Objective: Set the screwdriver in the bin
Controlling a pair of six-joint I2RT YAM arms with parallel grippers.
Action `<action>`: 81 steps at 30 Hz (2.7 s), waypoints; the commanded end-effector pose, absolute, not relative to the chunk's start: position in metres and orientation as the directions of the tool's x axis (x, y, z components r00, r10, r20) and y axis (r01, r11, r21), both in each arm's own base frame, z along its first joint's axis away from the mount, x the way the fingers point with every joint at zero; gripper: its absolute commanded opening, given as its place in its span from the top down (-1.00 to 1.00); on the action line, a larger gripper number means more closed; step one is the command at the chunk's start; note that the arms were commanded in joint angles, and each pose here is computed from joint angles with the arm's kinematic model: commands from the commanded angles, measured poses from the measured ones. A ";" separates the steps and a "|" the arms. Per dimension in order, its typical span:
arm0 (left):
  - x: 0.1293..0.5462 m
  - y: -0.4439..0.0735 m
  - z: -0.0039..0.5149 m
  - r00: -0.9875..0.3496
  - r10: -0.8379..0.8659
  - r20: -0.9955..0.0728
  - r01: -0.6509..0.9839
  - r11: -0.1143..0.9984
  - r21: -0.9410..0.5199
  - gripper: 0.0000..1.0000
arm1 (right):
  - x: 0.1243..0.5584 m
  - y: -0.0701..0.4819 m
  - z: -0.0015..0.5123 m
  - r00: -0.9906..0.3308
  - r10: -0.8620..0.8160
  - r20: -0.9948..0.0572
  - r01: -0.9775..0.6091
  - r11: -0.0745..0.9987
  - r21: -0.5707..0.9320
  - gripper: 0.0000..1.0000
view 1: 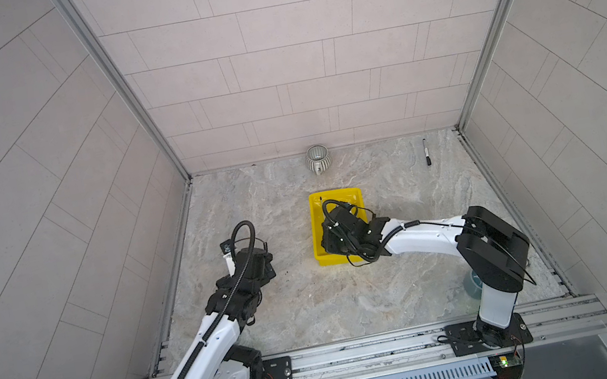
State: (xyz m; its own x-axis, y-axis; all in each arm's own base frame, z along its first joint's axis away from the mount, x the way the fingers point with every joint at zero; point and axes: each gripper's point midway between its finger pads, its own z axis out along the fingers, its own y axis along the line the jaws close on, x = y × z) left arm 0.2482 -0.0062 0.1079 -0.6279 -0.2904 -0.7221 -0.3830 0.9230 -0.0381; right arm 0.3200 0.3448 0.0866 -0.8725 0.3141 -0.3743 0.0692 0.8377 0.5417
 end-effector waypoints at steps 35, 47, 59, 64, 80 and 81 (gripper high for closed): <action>0.250 -0.005 0.108 -0.630 -0.292 -0.719 -0.392 0.920 -0.031 -1.00 | 0.315 0.043 0.238 -0.393 -0.009 -0.919 0.263 0.957 -0.122 -0.64; 0.251 -0.006 0.106 -0.642 -0.290 -0.710 -0.389 0.921 -0.025 -1.00 | 0.336 -0.014 0.201 -0.318 -0.180 -0.931 0.419 0.854 -0.308 -0.99; 0.252 -0.007 0.105 -0.644 -0.289 -0.708 -0.388 0.921 -0.023 -1.00 | 0.386 -0.031 0.134 -0.440 -0.200 -0.875 0.422 0.814 -0.398 -0.99; 0.253 -0.007 0.105 -0.646 -0.286 -0.707 -0.387 0.922 -0.019 -1.00 | 0.384 -0.043 0.120 -0.415 -0.152 -0.897 0.436 0.832 -0.343 -0.99; 0.256 -0.012 0.100 -0.664 -0.277 -0.694 -0.366 0.931 -0.021 -1.00 | 0.377 -0.051 0.100 -0.300 -0.060 -0.952 0.395 0.901 -0.181 -0.99; 0.256 -0.012 0.100 -0.667 -0.276 -0.692 -0.365 0.931 -0.020 -1.00 | 0.376 -0.050 0.100 -0.299 -0.065 -0.952 0.391 0.902 -0.184 -0.99</action>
